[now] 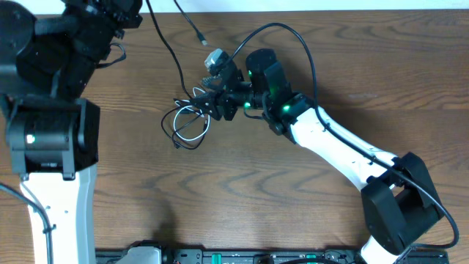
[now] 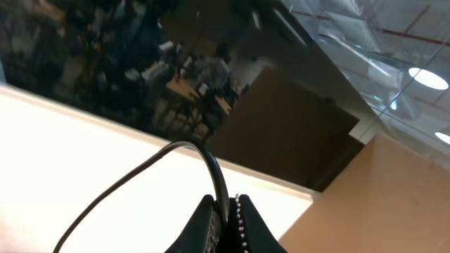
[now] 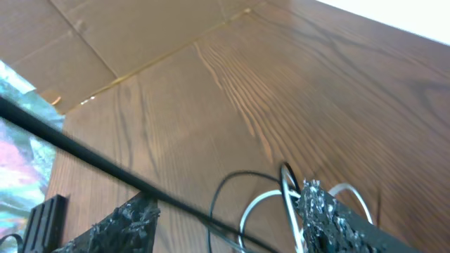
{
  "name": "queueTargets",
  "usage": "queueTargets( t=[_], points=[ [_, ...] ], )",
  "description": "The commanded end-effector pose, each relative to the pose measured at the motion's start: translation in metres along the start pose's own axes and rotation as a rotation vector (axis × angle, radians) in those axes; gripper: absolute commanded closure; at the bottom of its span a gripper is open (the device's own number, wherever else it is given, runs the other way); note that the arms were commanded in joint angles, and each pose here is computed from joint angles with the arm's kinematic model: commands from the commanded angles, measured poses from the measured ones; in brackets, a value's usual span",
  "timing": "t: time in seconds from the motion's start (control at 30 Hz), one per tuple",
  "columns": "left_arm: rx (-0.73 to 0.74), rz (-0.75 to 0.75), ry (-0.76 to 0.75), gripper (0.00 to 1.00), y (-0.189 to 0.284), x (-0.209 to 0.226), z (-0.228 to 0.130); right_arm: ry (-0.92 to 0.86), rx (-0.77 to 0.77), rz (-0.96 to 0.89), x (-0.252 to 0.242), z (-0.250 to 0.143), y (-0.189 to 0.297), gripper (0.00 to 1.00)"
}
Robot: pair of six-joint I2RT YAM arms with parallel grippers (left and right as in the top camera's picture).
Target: Untangle cables
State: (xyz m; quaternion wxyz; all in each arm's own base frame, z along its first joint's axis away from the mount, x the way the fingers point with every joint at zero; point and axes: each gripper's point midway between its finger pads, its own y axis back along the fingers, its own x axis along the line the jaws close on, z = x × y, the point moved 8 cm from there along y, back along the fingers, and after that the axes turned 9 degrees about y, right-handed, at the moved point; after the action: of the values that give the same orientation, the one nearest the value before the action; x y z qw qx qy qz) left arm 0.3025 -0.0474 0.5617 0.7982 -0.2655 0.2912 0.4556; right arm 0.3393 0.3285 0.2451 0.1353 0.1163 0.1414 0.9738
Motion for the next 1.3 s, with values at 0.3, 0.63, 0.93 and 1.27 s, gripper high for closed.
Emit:
queueTargets(
  t=[0.3, 0.63, 0.93, 1.27],
  points=[
    [0.170, 0.015, 0.108, 0.93, -0.036, 0.018, -0.035, -0.071, -0.023, -0.112, 0.002, 0.006, -0.008, 0.84],
    [0.315, 0.321, 0.134, 0.92, -0.067, 0.098, -0.077, -0.315, 0.112, -0.370, -0.036, -0.005, 0.055, 0.99],
    [0.651, 0.486, 0.027, 0.17, -0.094, 0.169, -0.159, -0.518, 0.082, -0.521, -0.044, 0.013, 0.142, 0.99],
    [0.970, 0.449, -0.136, 0.15, -0.088, 0.189, -0.217, -0.783, 0.219, -0.611, -0.071, -0.035, 0.161, 0.99]
  ],
)
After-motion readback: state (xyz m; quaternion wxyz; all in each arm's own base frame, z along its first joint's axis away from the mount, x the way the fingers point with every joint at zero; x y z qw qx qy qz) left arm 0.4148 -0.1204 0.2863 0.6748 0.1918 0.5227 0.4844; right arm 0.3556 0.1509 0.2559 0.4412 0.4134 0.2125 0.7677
